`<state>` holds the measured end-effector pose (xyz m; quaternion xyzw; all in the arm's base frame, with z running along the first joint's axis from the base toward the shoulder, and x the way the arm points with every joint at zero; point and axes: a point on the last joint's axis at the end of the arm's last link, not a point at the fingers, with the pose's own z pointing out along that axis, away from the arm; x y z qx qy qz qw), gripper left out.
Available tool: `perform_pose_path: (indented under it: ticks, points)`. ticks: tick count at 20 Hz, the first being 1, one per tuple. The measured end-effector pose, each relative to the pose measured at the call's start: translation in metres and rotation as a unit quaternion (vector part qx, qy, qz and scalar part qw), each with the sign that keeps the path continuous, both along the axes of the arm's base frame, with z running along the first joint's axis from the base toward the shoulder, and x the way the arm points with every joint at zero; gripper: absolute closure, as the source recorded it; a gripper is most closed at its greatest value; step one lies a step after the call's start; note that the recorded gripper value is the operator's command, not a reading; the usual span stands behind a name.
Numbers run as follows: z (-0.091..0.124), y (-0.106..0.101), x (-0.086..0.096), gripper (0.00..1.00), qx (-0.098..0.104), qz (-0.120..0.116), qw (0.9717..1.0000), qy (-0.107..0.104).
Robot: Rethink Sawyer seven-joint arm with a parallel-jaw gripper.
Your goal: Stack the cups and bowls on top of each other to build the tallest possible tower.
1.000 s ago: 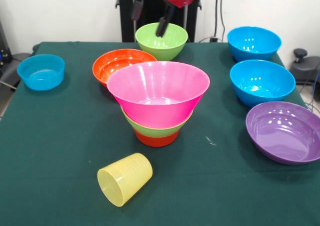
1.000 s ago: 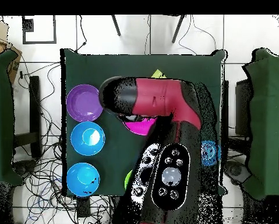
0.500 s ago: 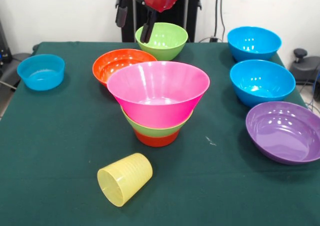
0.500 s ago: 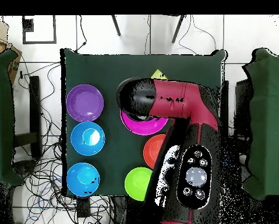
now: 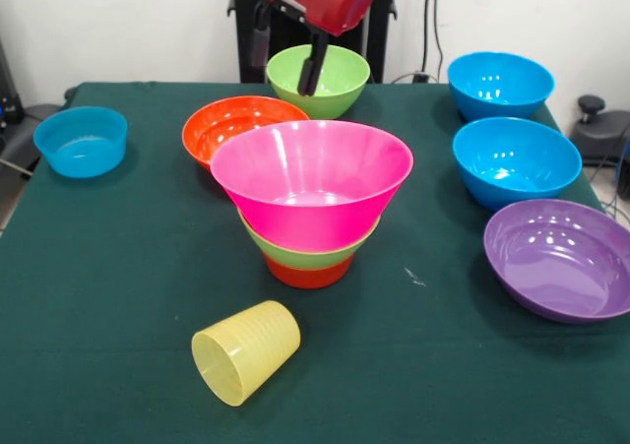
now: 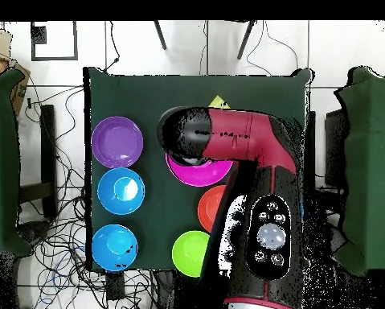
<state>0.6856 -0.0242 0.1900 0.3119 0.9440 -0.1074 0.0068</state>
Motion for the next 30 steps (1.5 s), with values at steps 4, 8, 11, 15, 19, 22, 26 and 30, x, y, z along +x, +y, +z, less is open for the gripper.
perform_pose_path:
  ticks: [4,8,11,15,19,22,26,30]
  points:
    - [-0.004,0.003,0.000,0.00,0.008,0.002,1.0000,0.002]
    - [-0.007,0.007,0.000,0.00,0.015,0.003,0.9999,0.004]
    - [-0.008,0.010,0.000,0.00,0.021,0.005,0.9998,0.005]
    - [-0.006,0.009,0.002,0.00,0.026,0.005,0.9997,0.002]
    - [0.000,0.005,0.005,0.00,0.027,0.002,0.9996,-0.005]
    - [0.007,0.002,0.007,0.00,0.029,0.000,0.9995,-0.011]
    - [0.019,-0.003,0.011,0.00,0.033,-0.001,0.9992,-0.023]
    - [0.026,-0.004,0.014,0.00,0.034,-0.002,0.9990,-0.029]
